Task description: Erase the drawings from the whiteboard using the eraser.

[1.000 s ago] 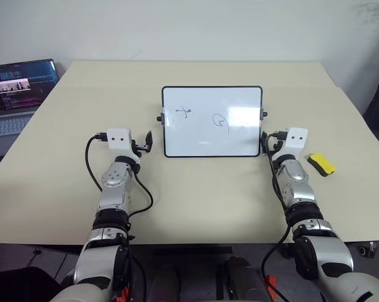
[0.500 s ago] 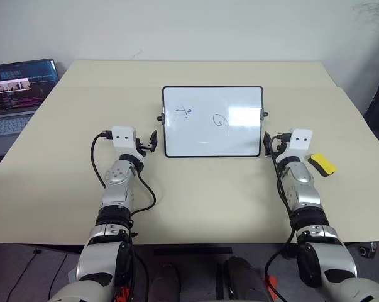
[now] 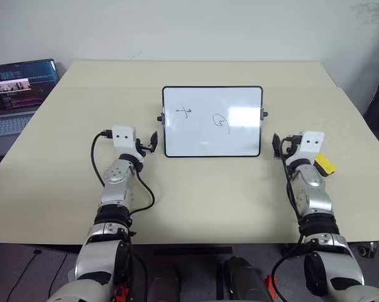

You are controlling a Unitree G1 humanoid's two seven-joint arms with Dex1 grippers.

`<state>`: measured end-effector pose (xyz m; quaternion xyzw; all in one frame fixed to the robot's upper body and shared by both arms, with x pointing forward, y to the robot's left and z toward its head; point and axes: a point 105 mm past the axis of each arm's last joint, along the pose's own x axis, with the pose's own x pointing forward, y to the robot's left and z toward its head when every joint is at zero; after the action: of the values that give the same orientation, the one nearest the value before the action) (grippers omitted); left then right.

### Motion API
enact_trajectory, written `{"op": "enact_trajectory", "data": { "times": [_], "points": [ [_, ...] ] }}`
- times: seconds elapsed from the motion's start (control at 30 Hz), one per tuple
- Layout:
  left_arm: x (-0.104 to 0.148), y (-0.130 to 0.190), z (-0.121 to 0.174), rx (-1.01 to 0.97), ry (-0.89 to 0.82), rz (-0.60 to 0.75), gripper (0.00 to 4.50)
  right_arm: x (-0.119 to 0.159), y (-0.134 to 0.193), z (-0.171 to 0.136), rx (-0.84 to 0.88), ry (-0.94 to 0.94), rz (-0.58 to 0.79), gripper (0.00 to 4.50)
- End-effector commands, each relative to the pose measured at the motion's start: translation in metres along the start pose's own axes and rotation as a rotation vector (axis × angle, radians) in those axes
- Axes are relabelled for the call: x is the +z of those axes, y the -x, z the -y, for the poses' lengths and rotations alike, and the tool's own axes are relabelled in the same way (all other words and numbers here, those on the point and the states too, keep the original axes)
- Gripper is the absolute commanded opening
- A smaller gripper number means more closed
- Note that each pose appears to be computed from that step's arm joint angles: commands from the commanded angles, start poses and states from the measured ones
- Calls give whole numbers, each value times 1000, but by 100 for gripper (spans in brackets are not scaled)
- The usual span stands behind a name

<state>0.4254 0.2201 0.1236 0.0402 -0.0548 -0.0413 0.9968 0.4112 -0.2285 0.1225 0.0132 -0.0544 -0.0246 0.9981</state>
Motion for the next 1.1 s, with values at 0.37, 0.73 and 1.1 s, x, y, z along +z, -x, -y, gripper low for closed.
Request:
{"op": "enact_trajectory", "data": {
  "times": [0.37,0.73,1.1],
  "points": [
    [105,48,26,-744,58,72,450,72,11,16,217,26,40,448],
    [94,77,134,-1314,56,-69,450,95,31,65,265,53,-99,448],
    [74,81,207,-1477,-56,-36,450,65,53,112,256,62,-355,448]
  ]
}}
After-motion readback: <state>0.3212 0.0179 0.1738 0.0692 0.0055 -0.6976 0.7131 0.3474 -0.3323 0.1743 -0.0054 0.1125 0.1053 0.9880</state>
